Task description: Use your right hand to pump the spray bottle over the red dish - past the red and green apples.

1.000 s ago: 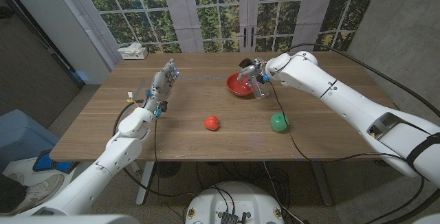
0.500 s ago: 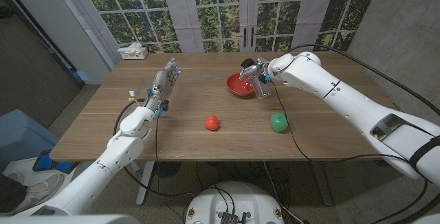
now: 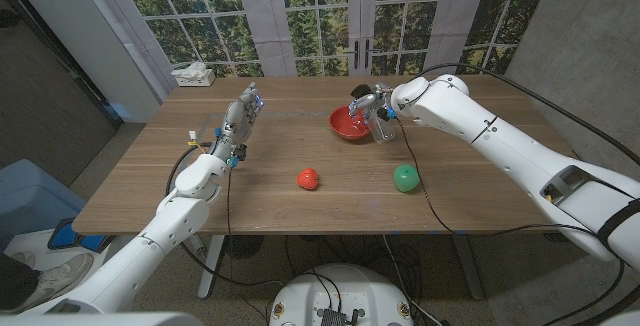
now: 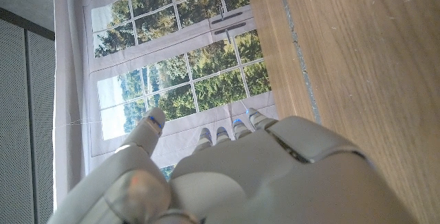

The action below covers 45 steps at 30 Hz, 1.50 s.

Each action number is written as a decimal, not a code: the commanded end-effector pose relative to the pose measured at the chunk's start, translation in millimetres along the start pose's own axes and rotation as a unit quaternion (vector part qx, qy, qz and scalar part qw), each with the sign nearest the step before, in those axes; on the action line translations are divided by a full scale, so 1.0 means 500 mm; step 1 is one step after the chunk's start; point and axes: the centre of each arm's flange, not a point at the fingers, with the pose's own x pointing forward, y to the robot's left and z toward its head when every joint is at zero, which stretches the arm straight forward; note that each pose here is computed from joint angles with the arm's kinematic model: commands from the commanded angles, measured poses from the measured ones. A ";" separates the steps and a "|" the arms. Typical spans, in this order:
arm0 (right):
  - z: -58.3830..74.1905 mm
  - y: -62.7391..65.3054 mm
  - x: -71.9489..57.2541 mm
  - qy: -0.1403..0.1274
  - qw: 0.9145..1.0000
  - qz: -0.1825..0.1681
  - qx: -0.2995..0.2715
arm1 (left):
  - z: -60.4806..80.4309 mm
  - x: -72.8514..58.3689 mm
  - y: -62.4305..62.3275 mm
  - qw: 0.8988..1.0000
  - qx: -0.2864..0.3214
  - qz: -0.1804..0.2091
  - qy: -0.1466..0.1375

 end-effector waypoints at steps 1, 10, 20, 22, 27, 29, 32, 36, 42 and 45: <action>0.001 0.000 0.003 -0.005 1.000 -0.001 0.000 | 0.001 -0.003 0.001 1.000 0.000 0.001 0.000; 0.004 -0.001 0.008 -0.011 1.000 0.007 0.012 | -0.002 -0.004 0.004 1.000 -0.001 0.001 -0.001; 0.013 0.005 0.010 -0.010 1.000 0.006 -0.006 | -0.002 -0.006 0.009 1.000 -0.003 0.003 -0.001; 0.018 0.007 0.010 -0.006 1.000 0.000 -0.018 | -0.003 -0.007 0.011 1.000 -0.002 0.003 -0.001; 0.030 0.010 0.009 0.005 0.999 -0.009 -0.040 | -0.004 -0.008 0.013 1.000 -0.004 0.004 -0.001; 0.031 0.011 0.011 0.006 0.999 -0.002 -0.037 | -0.004 -0.008 0.015 1.000 -0.003 0.004 -0.001; 0.033 0.011 0.014 0.015 0.999 0.003 -0.035 | -0.005 -0.009 0.017 1.000 -0.004 0.004 -0.001; 0.030 0.011 0.019 0.022 0.999 0.005 -0.028 | -0.005 -0.010 0.019 1.000 -0.004 0.005 -0.001; 0.035 0.010 0.033 0.053 0.996 0.066 -0.041 | -0.006 -0.007 0.021 1.000 -0.006 0.003 -0.002; 0.036 0.013 0.036 0.064 0.994 0.077 -0.051 | -0.007 -0.006 0.023 1.000 -0.007 0.003 -0.001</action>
